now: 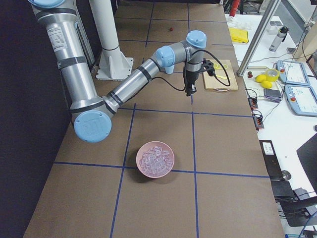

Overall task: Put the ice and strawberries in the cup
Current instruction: 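Move the right gripper holding an ice cube over the blue cup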

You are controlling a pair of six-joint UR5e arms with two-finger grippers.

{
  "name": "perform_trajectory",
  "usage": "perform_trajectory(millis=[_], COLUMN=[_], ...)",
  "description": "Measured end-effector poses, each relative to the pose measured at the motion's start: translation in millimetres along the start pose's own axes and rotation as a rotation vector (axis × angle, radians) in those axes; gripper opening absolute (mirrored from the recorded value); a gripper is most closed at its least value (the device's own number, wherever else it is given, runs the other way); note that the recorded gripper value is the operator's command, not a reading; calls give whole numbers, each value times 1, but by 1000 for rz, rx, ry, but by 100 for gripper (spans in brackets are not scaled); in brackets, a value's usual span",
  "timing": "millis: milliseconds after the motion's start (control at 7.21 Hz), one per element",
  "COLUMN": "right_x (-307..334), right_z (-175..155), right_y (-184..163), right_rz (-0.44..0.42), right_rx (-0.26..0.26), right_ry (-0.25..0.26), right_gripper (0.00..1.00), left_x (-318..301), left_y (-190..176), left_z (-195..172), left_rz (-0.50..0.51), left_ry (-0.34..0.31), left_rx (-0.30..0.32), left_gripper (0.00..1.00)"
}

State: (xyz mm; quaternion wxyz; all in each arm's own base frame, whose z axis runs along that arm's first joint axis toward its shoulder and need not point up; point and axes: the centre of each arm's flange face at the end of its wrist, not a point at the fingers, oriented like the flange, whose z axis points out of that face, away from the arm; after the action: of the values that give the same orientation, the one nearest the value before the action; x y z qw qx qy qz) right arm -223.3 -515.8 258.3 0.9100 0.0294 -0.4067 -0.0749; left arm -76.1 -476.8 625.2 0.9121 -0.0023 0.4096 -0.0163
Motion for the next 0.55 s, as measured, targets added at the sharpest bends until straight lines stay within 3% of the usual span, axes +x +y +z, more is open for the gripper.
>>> perform_trajectory(millis=[555], right_x=[-172], right_z=[56], right_y=[13], right_rz=[102], right_rx=[-13], right_ry=[9], right_gripper=[0], left_x=[2], left_y=[-1], left_z=[-1], left_rz=[-3], left_ry=[-1], left_rx=[1], left_gripper=[100])
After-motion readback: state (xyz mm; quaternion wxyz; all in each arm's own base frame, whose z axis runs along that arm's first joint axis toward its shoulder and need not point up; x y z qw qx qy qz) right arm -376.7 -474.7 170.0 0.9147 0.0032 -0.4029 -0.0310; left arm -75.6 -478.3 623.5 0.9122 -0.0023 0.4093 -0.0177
